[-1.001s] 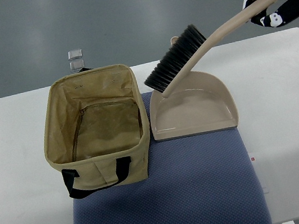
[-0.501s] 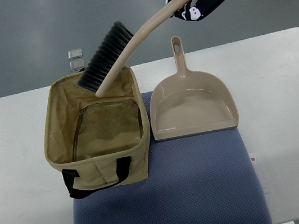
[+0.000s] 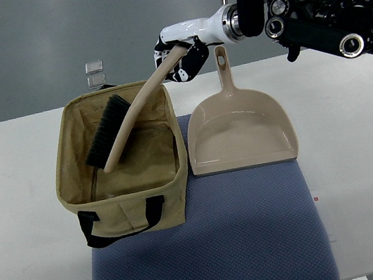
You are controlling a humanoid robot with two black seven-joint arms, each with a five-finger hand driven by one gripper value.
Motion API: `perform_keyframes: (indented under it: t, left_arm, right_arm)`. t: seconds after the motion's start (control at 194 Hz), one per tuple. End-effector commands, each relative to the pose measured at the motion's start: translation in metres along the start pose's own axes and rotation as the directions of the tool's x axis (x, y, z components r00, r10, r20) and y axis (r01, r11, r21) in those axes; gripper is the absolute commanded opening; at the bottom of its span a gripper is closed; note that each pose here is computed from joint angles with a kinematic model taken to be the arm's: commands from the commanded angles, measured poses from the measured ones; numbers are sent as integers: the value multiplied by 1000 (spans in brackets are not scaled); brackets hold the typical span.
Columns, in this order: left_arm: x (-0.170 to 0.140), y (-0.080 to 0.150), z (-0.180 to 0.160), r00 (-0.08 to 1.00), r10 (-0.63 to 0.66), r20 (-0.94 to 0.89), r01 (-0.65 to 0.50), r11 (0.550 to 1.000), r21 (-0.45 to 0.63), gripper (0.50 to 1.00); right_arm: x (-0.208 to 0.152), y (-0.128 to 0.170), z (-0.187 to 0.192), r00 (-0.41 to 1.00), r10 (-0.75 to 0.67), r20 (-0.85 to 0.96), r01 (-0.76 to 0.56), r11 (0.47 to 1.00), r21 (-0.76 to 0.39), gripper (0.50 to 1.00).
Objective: Put pink broom in yellow bag with right hand
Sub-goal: 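Lower the brush bristles-first into the tan bag with the right hand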
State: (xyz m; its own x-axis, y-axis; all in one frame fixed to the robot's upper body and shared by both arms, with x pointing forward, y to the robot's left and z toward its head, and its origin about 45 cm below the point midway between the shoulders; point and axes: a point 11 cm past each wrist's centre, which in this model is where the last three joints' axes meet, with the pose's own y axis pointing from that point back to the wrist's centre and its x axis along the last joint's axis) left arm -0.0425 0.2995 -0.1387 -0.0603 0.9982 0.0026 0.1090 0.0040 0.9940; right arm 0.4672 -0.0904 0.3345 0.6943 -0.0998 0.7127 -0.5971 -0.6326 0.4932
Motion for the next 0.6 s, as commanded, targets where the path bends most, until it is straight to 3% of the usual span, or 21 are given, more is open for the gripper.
perform_keyframes:
  t: [0.0,0.243,0.263,0.268,0.274,0.279,0.284,0.289,0.294,0.299,0.305,0.31,0.32,0.325,0.356,0.397,0.594]
  left_arm:
    - [1,0,0,1000,1,-2,-1,1000,0,1000]
    - [1,0,0,1000,2,1,-2,1000,1,1000]
    - [1,0,0,1000,2,1,-2,1000,1,1000]
    - [1,0,0,1000,2,1,-2,1000,1,1000]
    - [1,0,0,1000,2,1,-2,1000,1,1000]
    - [1,0,0,1000,2,1,-2,1000,1,1000]
    - [1,0,0,1000,2,1,-2,1000,1,1000]
    - [0,0,0,1000,0,1,0,1000,1,1000]
    - [0,0,0,1000,0,1,0,1000,1,1000]
    - [1,0,0,1000,2,1,-2,1000,1,1000]
    - [1,0,0,1000,2,1,-2,1000,1,1000]
    - [1,0,0,1000,2,1,-2,1000,1,1000]
    - [1,0,0,1000,2,1,-2,1000,1,1000]
    - [1,0,0,1000,2,2,-2,1000,-1,1000]
    - [1,0,0,1000,2,1,-2,1000,1,1000]
    - [1,0,-1,1000,2,3,-2,1000,1,1000]
    - [1,0,-1,1000,2,1,-2,1000,1,1000]
  right_arm:
    - [-7,-10,-1,1000,-13,-9,13,1000,-10,500]
    - [-23,-21,1,997,-46,-56,44,998,-35,500]
    - [-23,-21,2,998,-45,-53,43,998,-36,558]
    - [-24,-21,3,998,-46,-52,44,998,-37,604]
    - [-24,-21,3,998,-46,-51,44,998,-37,605]
    - [-24,-21,4,998,-46,-50,44,998,-38,657]
    - [-24,-21,4,998,-46,-50,44,998,-38,658]
    - [-25,-22,4,998,-47,-49,45,998,-39,714]
    - [-25,-22,4,998,-47,-49,45,998,-39,715]
    - [-24,-21,4,998,-46,-48,44,998,-38,766]
    - [-24,-21,4,998,-46,-48,44,998,-38,766]
    - [-25,-22,4,998,-47,-47,45,998,-38,803]
    - [-25,-22,4,998,-47,-47,45,998,-38,803]
    - [-25,-22,4,998,-47,-47,45,998,-38,837]
    - [-25,-22,4,998,-47,-46,46,998,-36,903]
    - [-24,-21,4,998,-50,-47,48,998,-37,928]
    - [-14,-15,7,999,-27,-37,25,999,-40,930]
